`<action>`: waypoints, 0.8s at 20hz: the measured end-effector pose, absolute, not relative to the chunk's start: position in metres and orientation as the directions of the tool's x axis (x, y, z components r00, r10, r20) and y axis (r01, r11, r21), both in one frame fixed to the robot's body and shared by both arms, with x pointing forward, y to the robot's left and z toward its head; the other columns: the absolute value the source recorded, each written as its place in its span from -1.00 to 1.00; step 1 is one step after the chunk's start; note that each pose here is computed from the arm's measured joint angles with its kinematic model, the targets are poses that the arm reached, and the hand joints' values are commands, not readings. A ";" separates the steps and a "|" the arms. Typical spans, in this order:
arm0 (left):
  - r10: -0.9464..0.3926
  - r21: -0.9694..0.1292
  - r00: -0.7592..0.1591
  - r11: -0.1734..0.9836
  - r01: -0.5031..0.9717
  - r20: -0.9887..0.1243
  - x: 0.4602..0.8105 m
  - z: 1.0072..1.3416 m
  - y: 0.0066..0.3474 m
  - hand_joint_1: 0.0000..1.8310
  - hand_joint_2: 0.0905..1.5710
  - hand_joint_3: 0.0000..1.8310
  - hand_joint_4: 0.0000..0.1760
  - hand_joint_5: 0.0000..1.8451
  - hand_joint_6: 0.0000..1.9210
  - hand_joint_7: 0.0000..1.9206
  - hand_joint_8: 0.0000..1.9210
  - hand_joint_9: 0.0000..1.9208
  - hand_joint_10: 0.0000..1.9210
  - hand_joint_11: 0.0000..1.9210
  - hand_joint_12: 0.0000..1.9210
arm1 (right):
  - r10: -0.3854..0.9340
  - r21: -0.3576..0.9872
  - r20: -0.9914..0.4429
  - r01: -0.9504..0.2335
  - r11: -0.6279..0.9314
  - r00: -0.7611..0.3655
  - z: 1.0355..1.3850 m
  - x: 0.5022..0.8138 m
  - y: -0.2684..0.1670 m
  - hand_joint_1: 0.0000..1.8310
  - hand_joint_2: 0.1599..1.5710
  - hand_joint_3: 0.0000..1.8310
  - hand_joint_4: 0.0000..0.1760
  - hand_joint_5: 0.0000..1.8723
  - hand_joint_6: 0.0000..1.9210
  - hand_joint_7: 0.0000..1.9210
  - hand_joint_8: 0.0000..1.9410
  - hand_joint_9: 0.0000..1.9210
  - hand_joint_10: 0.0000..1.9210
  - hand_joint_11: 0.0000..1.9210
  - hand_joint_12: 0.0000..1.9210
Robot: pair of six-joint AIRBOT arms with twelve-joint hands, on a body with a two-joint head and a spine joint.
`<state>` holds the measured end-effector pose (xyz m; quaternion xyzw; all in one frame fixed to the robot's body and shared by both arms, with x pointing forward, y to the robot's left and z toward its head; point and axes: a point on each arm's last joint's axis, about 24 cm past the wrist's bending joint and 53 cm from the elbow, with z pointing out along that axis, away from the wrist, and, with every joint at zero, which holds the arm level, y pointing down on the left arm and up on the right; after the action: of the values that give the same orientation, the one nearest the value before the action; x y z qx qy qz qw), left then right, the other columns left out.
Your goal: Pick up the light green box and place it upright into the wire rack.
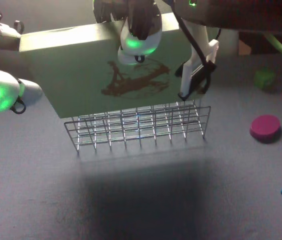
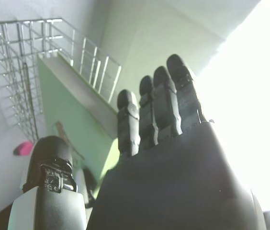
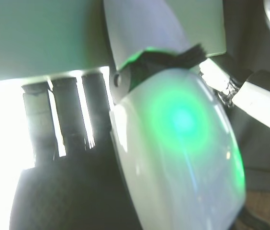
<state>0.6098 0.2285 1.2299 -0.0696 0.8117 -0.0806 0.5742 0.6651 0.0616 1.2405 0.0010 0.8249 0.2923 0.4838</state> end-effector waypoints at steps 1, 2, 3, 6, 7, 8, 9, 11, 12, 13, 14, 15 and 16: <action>-0.206 -0.211 -0.331 0.977 -0.021 -0.921 0.610 1.230 0.229 -0.79 0.56 -1.00 0.23 -0.72 -0.99 -0.84 -1.00 -0.87 -1.00 -1.00 -0.52 | 0.297 0.493 -0.792 -0.272 0.826 -0.533 1.239 0.669 0.061 0.48 0.44 -0.99 -1.00 -0.19 0.13 -0.10 0.22 -0.11 0.47 -0.21 0.47; -0.206 -0.210 -0.331 0.977 -0.022 -0.921 0.610 1.230 0.229 -0.79 0.56 -1.00 0.23 -0.72 -0.99 -0.84 -1.00 -0.87 -1.00 -1.00 -0.52 | 0.300 0.495 -0.791 -0.270 0.825 -0.533 1.237 0.671 0.062 0.48 0.45 -1.00 -1.00 -0.20 0.14 -0.10 0.23 -0.13 0.49 -0.21 0.47; -0.205 -0.209 -0.330 0.978 -0.025 -0.921 0.610 1.230 0.230 -0.79 0.57 -1.00 0.22 -0.72 -0.99 -0.84 -1.00 -0.87 -1.00 -1.00 -0.53 | 0.303 0.502 -0.783 -0.265 0.823 -0.543 1.232 0.671 0.063 0.48 0.45 -1.00 -1.00 -0.20 0.14 -0.10 0.23 -0.14 0.50 -0.21 0.48; -0.197 -0.198 -0.329 0.980 -0.030 -0.923 0.610 1.230 0.235 -0.79 0.57 -1.00 0.23 -0.72 -0.99 -0.84 -1.00 -0.86 -1.00 -1.00 -0.53 | 0.308 0.511 -0.771 -0.254 0.821 -0.557 1.217 0.670 0.064 0.48 0.45 -1.00 -1.00 -0.20 0.14 -0.10 0.23 -0.14 0.50 -0.21 0.48; -0.194 -0.195 -0.329 0.980 -0.033 -0.924 0.611 1.230 0.237 -0.79 0.56 -1.00 0.23 -0.72 -0.99 -0.84 -1.00 -0.86 -1.00 -1.00 -0.52 | 0.302 0.503 -0.777 -0.255 0.826 -0.552 1.211 0.671 0.063 0.48 0.45 -1.00 -1.00 -0.20 0.14 -0.10 0.23 -0.14 0.50 -0.21 0.48; -0.192 -0.191 -0.328 0.981 -0.035 -0.925 0.612 1.230 0.238 -0.79 0.56 -1.00 0.24 -0.72 -0.99 -0.84 -1.00 -0.86 -1.00 -1.00 -0.52 | 0.307 0.507 -0.773 -0.248 0.826 -0.555 1.208 0.672 0.062 0.48 0.45 -1.00 -1.00 -0.20 0.14 -0.10 0.23 -0.14 0.51 -0.21 0.48; -0.186 -0.184 -0.327 0.982 -0.037 -0.926 0.612 1.230 0.240 -0.79 0.57 -1.00 0.24 -0.71 -0.99 -0.84 -1.00 -0.86 -1.00 -1.00 -0.50 | 0.313 0.512 -0.769 -0.244 0.824 -0.558 1.206 0.673 0.062 0.48 0.45 -1.00 -1.00 -0.20 0.14 -0.10 0.23 -0.14 0.51 -0.23 0.47; -0.186 -0.182 -0.326 0.982 -0.043 -0.927 0.613 1.230 0.243 -0.79 0.57 -1.00 0.24 -0.71 -1.00 -0.84 -1.00 -0.87 -1.00 -1.00 -0.49 | 0.324 0.521 -0.766 -0.240 0.819 -0.556 1.203 0.678 0.060 0.48 0.45 -1.00 -1.00 -0.20 0.14 -0.10 0.23 -0.14 0.51 -0.23 0.48; -0.186 -0.180 -0.329 0.982 -0.049 -0.926 0.614 1.229 0.246 -0.79 0.57 -1.00 0.24 -0.72 -1.00 -0.84 -1.00 -0.87 -1.00 -1.00 -0.49 | 0.337 0.531 -0.757 -0.226 0.817 -0.560 1.200 0.680 0.058 0.48 0.45 -1.00 -1.00 -0.19 0.13 -0.10 0.24 -0.14 0.51 -0.23 0.48; -0.185 -0.177 -0.329 0.983 -0.054 -0.926 0.614 1.228 0.249 -0.79 0.57 -1.00 0.24 -0.72 -1.00 -0.84 -1.00 -0.87 -1.00 -1.00 -0.47 | 0.347 0.539 -0.749 -0.214 0.815 -0.564 1.197 0.681 0.057 0.48 0.45 -1.00 -1.00 -0.19 0.13 -0.10 0.24 -0.14 0.51 -0.23 0.48; -0.187 -0.178 -0.327 0.982 -0.060 -0.926 0.614 1.229 0.251 -0.78 0.57 -1.00 0.23 -0.72 -1.00 -0.84 -1.00 -0.87 -1.00 -1.00 -0.47 | 0.349 0.541 -0.744 -0.209 0.815 -0.570 1.193 0.681 0.056 0.48 0.45 -1.00 -1.00 -0.19 0.13 -0.10 0.24 -0.14 0.51 -0.22 0.48; -0.183 -0.172 -0.327 0.983 -0.060 -0.927 0.615 1.229 0.253 -0.78 0.57 -1.00 0.23 -0.72 -1.00 -0.84 -1.00 -0.87 -1.00 -1.00 -0.47 | 0.348 0.541 -0.742 -0.204 0.816 -0.574 1.190 0.681 0.056 0.48 0.45 -1.00 -1.00 -0.19 0.13 -0.10 0.24 -0.14 0.51 -0.22 0.48; -0.185 -0.175 -0.329 0.983 -0.062 -0.926 0.615 1.228 0.253 -0.78 0.57 -1.00 0.23 -0.72 -1.00 -0.84 -1.00 -0.87 -1.00 -1.00 -0.47 | 0.343 0.536 -0.743 -0.204 0.819 -0.574 1.186 0.681 0.055 0.48 0.45 -1.00 -1.00 -0.19 0.13 -0.10 0.24 -0.14 0.51 -0.22 0.49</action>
<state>0.6153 0.2535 1.2281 -0.0760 0.8133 -0.0538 0.5744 0.6809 0.0555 1.1863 0.0415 0.8357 0.2979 0.4596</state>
